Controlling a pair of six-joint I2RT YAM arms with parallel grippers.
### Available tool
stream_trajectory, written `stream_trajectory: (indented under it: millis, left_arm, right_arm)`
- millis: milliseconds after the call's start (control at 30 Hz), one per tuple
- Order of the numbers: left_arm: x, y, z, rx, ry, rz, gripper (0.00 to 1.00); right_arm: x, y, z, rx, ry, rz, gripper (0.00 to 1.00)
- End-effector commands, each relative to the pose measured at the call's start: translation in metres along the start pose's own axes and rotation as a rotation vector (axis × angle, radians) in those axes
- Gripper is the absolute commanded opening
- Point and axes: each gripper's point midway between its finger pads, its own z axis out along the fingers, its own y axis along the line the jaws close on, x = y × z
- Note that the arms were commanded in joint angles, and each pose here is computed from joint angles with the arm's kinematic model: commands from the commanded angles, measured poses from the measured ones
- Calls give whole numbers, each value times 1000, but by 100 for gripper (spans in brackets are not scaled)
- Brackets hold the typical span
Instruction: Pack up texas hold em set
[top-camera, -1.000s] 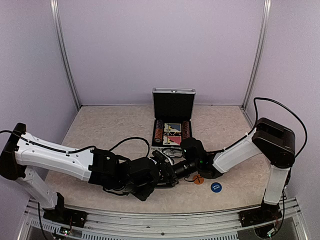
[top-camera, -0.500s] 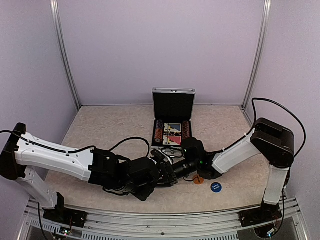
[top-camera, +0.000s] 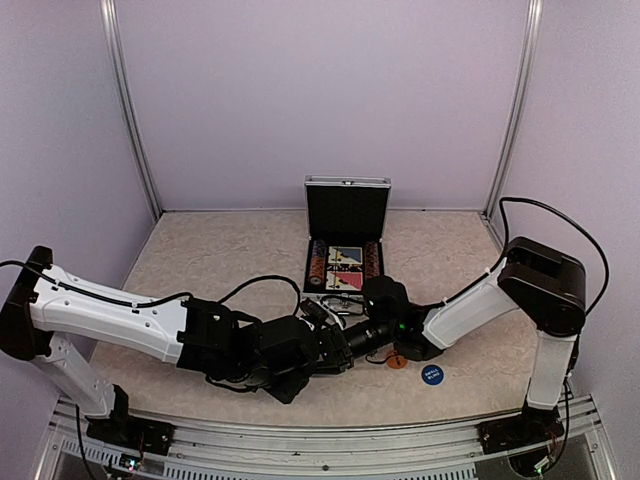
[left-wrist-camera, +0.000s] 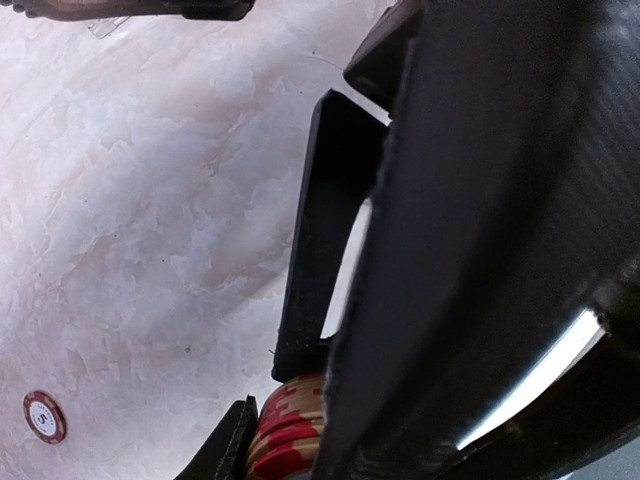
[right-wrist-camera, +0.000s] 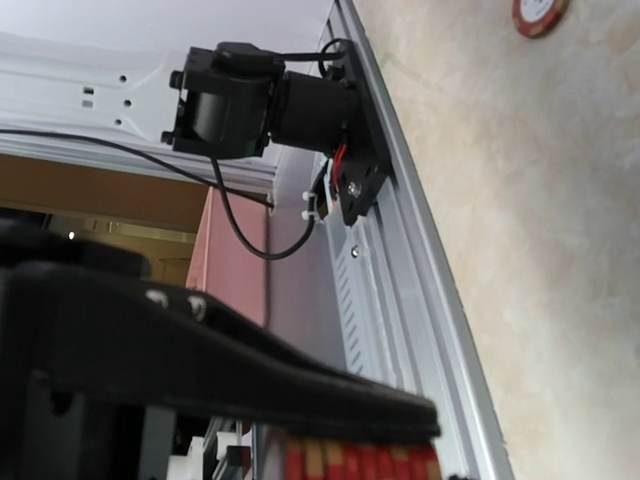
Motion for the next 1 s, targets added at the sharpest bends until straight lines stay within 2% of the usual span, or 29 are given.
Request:
stream_trajectory:
  millis: [0, 333, 767, 967]
  left_arm:
    - [-8, -5, -1, 7, -30, -1, 0]
    - [-8, -5, -1, 5, -30, -1, 0]
    - [-8, -5, -1, 7, -31, -2, 0]
    - [-8, -5, -1, 4, -31, -5, 0]
  right_arm:
    - [11, 7, 9, -39, 47, -27, 51]
    - [14, 7, 10, -54, 55, -27, 43]
    - [16, 9, 12, -70, 63, -24, 24]
    - [16, 10, 12, -79, 61, -17, 20]
